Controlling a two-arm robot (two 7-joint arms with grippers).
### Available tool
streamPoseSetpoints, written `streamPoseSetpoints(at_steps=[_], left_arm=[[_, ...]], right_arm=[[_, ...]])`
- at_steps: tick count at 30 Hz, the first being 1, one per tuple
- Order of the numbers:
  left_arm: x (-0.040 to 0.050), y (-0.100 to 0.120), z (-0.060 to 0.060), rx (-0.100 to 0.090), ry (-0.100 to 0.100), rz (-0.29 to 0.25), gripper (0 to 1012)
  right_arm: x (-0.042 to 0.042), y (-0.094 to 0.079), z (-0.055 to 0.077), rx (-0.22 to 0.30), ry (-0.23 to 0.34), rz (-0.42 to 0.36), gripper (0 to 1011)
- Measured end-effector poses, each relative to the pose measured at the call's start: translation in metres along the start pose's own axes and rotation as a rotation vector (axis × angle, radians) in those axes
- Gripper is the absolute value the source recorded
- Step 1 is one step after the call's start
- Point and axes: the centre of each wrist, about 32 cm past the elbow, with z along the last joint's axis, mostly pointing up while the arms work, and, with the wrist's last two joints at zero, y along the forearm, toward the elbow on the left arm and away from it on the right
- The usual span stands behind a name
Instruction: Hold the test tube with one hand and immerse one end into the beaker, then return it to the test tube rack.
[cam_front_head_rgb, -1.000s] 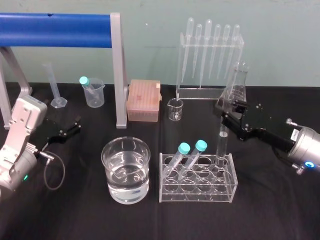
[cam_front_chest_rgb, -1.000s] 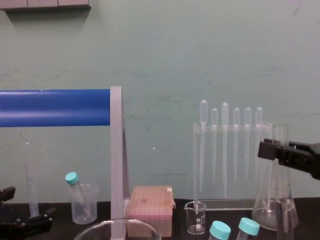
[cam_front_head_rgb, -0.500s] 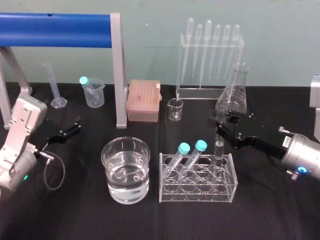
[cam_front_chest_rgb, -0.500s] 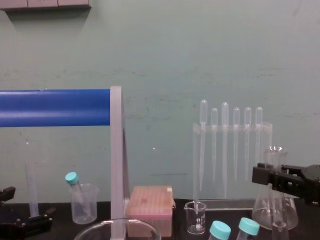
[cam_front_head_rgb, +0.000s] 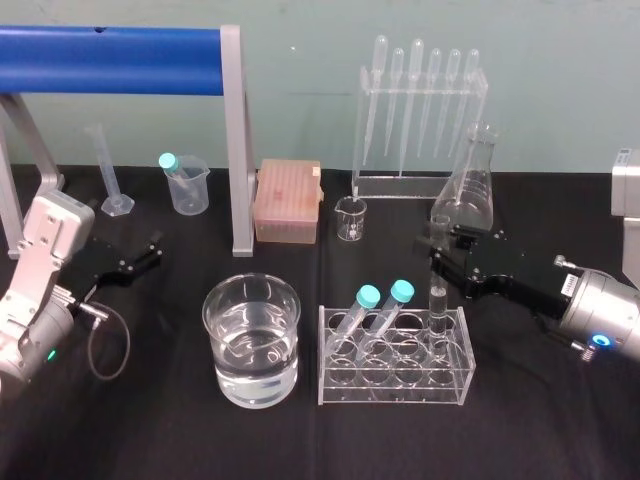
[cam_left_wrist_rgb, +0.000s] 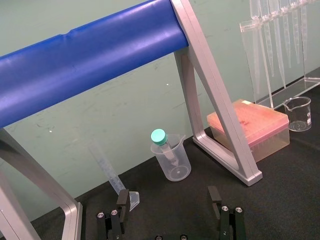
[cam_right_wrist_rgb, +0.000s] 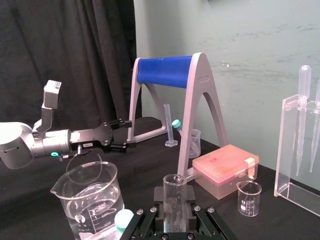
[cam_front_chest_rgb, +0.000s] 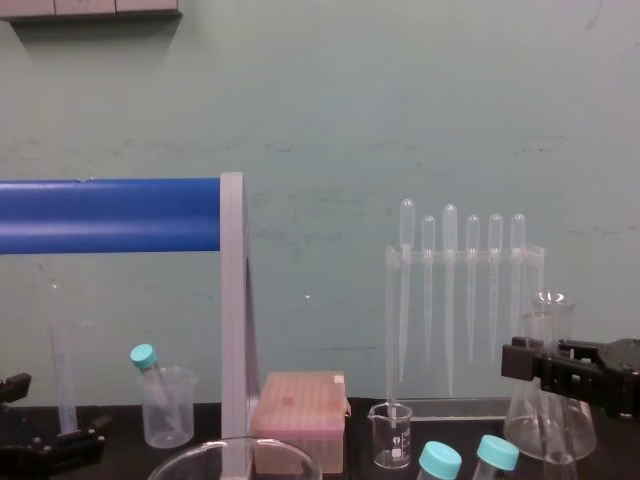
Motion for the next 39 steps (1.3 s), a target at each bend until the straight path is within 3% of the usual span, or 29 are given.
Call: streamPoseSetpoints(at_steps=[12,32,39], left_arm=[[0.0,0.0,0.0,0.0,0.0,0.0,1000],[0.0,0.0,0.0,0.0,0.0,0.0,1000],[0.0,0.0,0.0,0.0,0.0,0.0,1000]], right_arm=[[0.0001,-0.0004,0.0004,0.004,-0.001,0.0,244],[0.0001,-0.0004,0.0007,0.008,-0.001,0.001,873],[0.0001,-0.0004,0.0007,0.008,-0.001,0.001,1000]])
